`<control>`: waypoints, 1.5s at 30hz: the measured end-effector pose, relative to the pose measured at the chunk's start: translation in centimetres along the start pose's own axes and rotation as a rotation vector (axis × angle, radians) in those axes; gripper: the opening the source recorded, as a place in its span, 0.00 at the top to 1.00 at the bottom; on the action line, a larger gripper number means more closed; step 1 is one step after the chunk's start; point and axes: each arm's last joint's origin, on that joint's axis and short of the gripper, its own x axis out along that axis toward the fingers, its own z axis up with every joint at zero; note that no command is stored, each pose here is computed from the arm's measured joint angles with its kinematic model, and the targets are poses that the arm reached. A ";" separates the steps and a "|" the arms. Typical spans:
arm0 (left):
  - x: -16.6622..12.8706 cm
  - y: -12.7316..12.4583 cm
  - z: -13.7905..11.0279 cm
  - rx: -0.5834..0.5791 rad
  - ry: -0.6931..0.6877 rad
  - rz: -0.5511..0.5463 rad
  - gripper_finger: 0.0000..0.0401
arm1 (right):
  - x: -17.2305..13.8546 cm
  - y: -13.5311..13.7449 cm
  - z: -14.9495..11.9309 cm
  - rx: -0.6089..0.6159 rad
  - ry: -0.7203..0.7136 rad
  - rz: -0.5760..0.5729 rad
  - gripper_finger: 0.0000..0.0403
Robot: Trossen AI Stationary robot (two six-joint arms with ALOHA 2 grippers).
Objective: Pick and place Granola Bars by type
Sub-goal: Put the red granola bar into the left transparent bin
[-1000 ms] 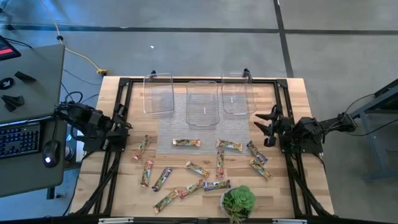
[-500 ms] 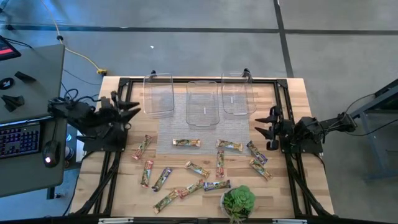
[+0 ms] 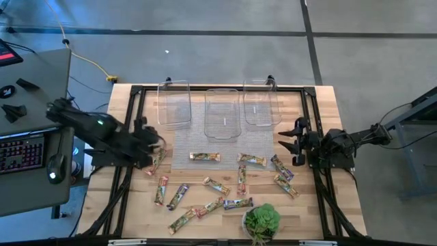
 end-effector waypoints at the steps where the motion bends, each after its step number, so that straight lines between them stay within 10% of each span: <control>1: 0.7 -0.4 0.1 -0.011 0.066 -0.003 0.71 | 0.0 0.0 0.0 0.000 0.000 0.000 0.64; 10: 5.3 1.1 1.7 -0.204 0.455 0.060 0.71 | 0.0 0.0 0.0 0.000 0.002 0.000 0.64; 19: 7.1 6.1 2.2 -0.445 0.500 0.061 0.71 | 0.0 0.1 -0.1 0.054 0.007 0.029 0.64; 45: 12.3 5.2 -2.1 -0.652 0.618 -0.008 0.71 | -0.1 0.3 -1.2 0.038 0.119 0.056 0.64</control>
